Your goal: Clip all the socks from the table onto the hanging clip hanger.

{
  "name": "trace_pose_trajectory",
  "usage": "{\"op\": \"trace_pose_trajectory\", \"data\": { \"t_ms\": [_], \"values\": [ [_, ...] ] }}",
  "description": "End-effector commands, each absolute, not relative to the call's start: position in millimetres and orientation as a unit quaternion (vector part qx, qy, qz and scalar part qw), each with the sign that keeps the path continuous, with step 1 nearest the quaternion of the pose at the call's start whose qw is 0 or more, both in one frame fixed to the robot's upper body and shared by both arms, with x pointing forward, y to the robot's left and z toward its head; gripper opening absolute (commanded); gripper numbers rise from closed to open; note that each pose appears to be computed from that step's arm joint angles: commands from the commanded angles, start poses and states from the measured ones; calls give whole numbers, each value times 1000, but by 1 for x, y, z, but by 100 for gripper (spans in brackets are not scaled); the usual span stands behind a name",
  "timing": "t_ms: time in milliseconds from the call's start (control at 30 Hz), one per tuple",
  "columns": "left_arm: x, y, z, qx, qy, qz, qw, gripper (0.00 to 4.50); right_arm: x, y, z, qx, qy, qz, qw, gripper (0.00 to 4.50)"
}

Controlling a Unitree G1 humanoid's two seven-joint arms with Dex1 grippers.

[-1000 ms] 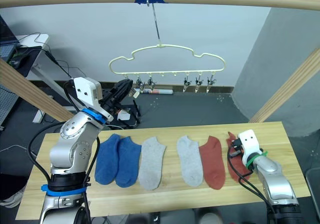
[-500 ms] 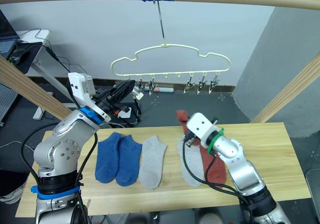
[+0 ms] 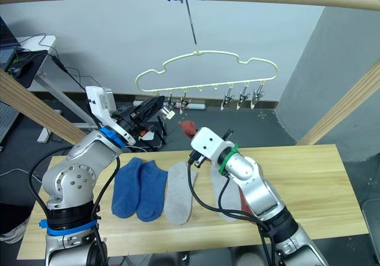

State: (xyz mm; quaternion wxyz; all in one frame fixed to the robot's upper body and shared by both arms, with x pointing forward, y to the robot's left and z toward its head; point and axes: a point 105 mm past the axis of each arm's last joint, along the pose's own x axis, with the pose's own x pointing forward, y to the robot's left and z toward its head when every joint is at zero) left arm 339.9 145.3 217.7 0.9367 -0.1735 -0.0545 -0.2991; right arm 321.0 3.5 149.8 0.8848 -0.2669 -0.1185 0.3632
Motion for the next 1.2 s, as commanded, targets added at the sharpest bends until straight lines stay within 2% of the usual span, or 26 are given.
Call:
{"op": "trace_pose_trajectory", "data": {
  "t_ms": [33,500,1033,1100,1200],
  "values": [
    [327,135,244,-162,-101,-329,925,0,318,16,161,-258,-145,369,881,4],
    [325,135,239,-162,-95,-325,927,0,329,31,175,-236,-164,363,886,4],
    [324,137,233,-162,-87,-317,930,0,328,41,184,-214,-179,368,887,4],
    [325,140,232,-157,-88,-309,934,71,328,43,185,-213,-180,370,886,0],
    [327,142,231,-153,-86,-304,936,154,328,45,186,-211,-182,374,885,0]
  ]
}}
